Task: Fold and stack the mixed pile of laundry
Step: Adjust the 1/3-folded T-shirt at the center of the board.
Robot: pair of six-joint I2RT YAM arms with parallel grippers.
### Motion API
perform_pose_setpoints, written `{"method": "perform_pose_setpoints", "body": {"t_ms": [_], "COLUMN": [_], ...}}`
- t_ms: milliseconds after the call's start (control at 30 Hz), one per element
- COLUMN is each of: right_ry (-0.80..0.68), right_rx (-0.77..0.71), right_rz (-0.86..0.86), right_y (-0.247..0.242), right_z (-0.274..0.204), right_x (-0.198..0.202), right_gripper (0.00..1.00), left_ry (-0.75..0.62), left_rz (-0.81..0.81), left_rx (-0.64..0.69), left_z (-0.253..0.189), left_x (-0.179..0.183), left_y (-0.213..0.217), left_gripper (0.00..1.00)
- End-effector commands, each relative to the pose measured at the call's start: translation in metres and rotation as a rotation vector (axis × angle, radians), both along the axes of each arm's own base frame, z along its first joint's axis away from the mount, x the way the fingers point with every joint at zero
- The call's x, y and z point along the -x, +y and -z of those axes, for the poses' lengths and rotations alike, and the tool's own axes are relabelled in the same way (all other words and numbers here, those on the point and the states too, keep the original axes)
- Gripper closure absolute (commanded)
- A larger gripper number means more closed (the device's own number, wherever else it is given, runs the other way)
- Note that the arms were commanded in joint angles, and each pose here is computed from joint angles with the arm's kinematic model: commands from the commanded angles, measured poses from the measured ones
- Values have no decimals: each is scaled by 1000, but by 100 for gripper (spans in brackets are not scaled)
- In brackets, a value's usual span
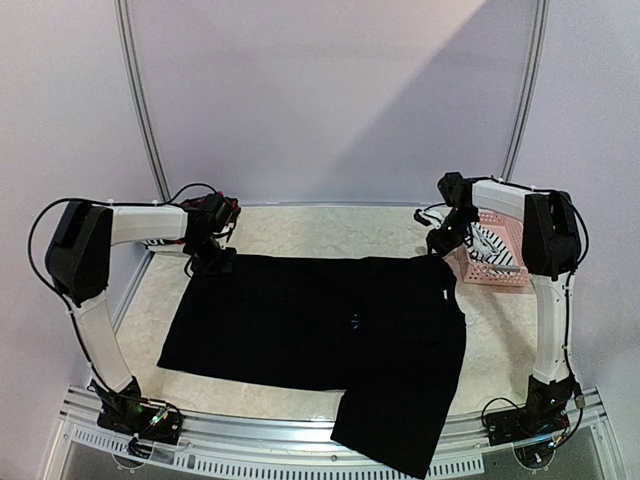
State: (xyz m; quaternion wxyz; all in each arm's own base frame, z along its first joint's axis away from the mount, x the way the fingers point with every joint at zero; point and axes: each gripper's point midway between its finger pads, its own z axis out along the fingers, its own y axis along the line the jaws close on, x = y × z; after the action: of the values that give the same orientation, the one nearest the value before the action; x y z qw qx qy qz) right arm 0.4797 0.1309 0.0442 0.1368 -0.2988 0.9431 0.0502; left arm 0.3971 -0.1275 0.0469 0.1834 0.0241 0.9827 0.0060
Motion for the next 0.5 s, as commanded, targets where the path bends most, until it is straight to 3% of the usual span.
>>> {"method": "perform_pose_setpoints", "body": {"t_ms": [0,367,467], "right_ry": [10,90,99], "right_rx": [161,217,202], "right_rz": [79,155,156], "right_y": [-27,-43,-40], "right_z": [36,48,45], "right_x": [-9,20,21], "right_gripper": [60,62,62], "left_ry": [103,276,320], "left_rz": [8,-66,-114], "left_rx": [-16,-26,27], "left_z": [24,56,62], "left_x": [15,65,80], "left_y": [8,36,40], "left_gripper": [53,53,53]}}
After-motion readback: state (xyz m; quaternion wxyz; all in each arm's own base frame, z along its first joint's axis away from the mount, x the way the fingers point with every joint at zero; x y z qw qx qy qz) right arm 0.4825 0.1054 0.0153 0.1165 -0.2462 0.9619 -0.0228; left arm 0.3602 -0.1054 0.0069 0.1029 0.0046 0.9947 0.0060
